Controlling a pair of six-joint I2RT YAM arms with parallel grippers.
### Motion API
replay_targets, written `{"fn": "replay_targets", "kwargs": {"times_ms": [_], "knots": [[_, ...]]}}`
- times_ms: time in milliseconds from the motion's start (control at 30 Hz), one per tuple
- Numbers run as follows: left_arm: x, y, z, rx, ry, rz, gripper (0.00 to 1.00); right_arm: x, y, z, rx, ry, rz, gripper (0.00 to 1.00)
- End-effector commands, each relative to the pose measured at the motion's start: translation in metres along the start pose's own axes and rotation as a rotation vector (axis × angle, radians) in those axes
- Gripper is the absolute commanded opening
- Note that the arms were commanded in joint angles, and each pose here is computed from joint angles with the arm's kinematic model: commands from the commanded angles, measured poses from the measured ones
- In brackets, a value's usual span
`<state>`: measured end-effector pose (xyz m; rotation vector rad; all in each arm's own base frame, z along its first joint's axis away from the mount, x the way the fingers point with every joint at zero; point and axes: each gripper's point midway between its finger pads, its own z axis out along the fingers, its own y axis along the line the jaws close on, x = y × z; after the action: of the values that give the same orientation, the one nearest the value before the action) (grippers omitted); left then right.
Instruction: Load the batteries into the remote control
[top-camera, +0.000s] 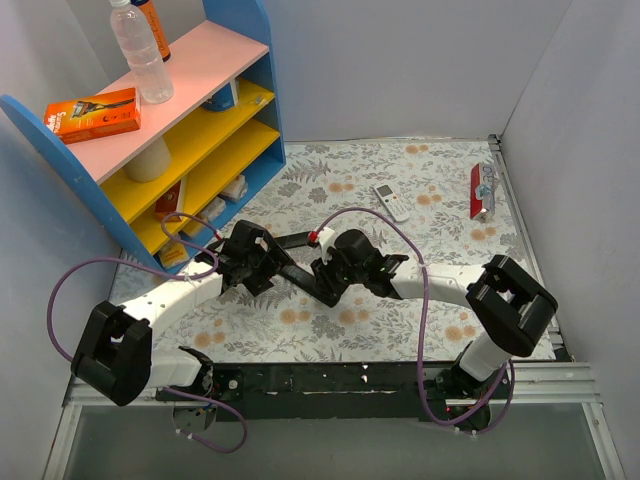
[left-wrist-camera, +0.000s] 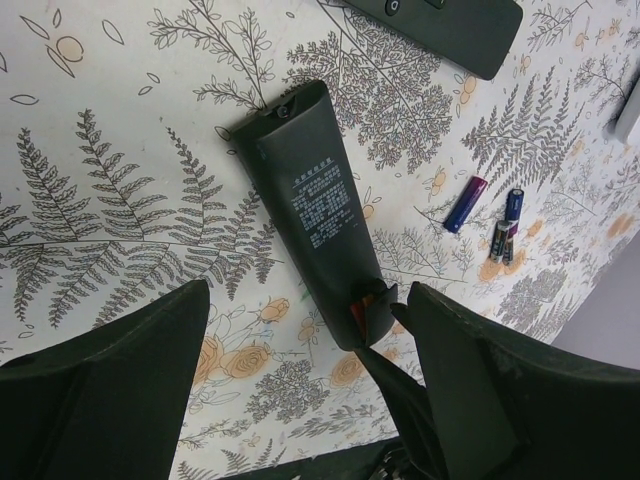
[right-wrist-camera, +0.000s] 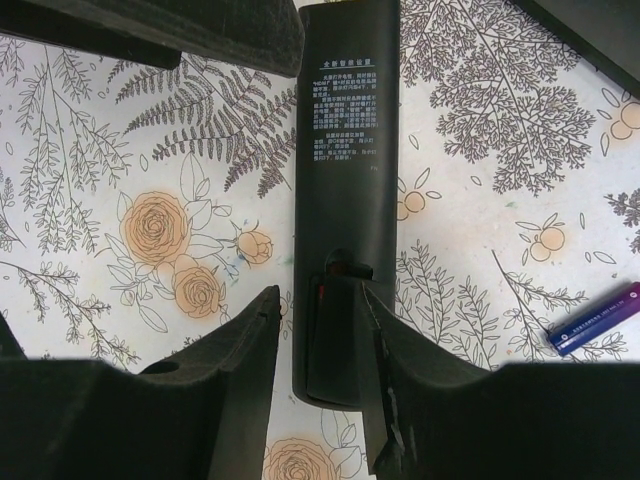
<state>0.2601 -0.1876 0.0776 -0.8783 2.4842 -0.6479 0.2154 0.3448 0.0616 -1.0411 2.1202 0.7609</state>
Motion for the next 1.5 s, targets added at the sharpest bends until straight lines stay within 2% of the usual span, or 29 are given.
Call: {"fn": "replay_targets", "kwargs": {"times_ms": [0, 200, 300, 433, 700, 1000, 1333, 1467], "knots": [[-0.005, -0.005, -0.004, 0.03, -0.018, 0.006, 0.81, -0.019, 0.001, -0.003, -0.003, -0.032, -0.027, 0.42], [-0.005, -0.006, -0.003, 0.03, -0.014, 0.007, 0.81, -0.026, -0.002, -0.008, 0.019, -0.044, -0.038, 0.42], [-0.005, -0.006, -0.002, 0.031, -0.012, 0.008, 0.81, -0.027, -0.008, -0.008, 0.052, -0.033, -0.04, 0.49], [-0.006, -0.006, -0.004, 0.032, -0.014, 0.009, 0.81, -0.029, -0.007, -0.009, 0.051, -0.033, -0.039, 0.53], [-0.006, -0.007, -0.003, 0.031, -0.013, 0.01, 0.81, -0.02, -0.014, 0.001, 0.064, 0.012, -0.031, 0.53], [-0.007, -0.004, -0.002, 0.025, -0.014, 0.01, 0.81, -0.014, -0.014, 0.008, 0.05, 0.036, -0.03, 0.49], [-0.006, -0.004, -0.002, 0.026, -0.011, 0.008, 0.81, -0.011, -0.008, 0.009, 0.008, 0.041, -0.045, 0.36], [-0.007, -0.004, -0.002, 0.025, -0.013, 0.007, 0.81, -0.011, -0.005, 0.008, -0.01, 0.041, -0.056, 0.34]]}}
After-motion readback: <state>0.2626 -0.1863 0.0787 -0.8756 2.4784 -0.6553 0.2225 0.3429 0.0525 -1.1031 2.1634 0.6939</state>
